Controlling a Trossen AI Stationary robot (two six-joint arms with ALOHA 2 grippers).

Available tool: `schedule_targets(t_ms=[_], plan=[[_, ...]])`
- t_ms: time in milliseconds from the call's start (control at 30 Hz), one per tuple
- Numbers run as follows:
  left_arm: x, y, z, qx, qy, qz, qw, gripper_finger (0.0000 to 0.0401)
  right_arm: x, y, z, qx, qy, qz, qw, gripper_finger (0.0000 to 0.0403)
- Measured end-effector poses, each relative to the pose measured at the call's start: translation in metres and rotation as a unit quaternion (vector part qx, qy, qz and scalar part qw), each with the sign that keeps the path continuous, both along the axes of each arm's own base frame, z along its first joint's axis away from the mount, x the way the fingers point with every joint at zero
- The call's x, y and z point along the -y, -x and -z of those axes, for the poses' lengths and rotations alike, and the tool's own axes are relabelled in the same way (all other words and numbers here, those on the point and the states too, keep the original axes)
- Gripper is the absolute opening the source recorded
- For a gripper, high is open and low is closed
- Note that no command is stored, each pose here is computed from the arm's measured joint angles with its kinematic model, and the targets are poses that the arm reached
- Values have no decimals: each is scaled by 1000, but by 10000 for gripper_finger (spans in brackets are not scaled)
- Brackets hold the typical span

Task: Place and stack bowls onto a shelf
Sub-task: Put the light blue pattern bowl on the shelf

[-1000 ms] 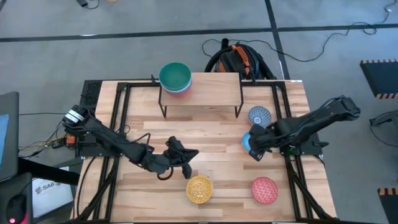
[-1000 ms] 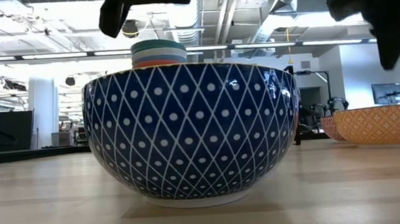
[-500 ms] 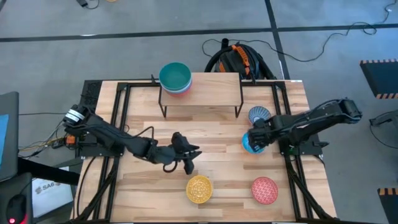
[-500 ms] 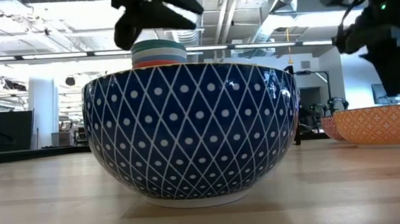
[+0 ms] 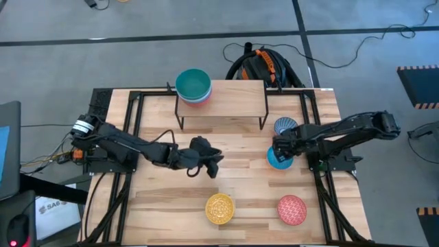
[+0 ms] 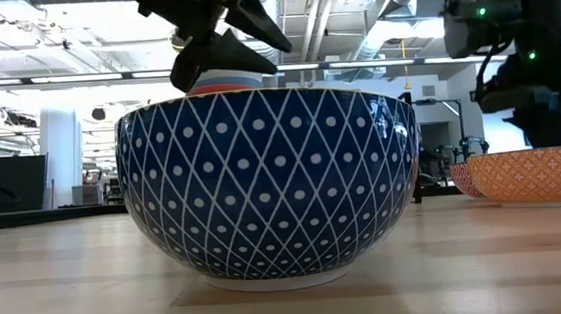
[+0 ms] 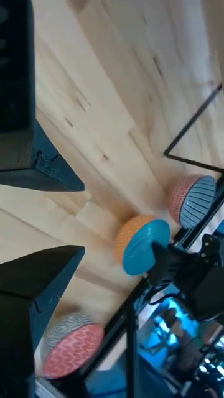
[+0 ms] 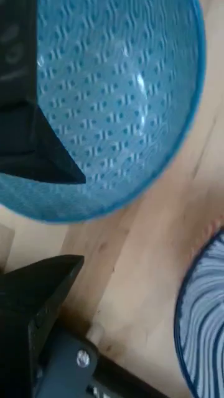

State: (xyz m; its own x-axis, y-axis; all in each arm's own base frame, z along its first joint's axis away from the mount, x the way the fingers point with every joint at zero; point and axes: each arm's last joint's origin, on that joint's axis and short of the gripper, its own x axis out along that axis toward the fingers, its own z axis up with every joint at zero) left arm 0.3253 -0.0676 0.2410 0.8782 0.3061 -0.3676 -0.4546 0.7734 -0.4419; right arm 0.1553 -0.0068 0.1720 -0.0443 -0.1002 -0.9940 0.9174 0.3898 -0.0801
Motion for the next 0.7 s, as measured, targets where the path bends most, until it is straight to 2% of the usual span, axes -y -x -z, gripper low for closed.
schedule_targets(t_ms=[100, 267, 433, 567, 700], plan=[[-5, -1, 0, 6, 18, -13, 1000, 135, 3, 1, 2, -1, 3, -4, 1000, 181], [-17, -3, 0, 7, 17, -32, 999, 135, 5, -4, 2, 21, 14, -25, 999, 100], [-29, -5, -1, 13, 22, -51, 998, 135, 5, -13, 0, 68, 23, -27, 997, 40], [-37, -8, -4, 28, 27, -51, 998, 135, 3, -24, -1, 123, 26, -35, 991, 37], [-42, -8, -3, 28, 27, -57, 998, 135, 2, -34, -3, 173, 42, -33, 983, 50]])
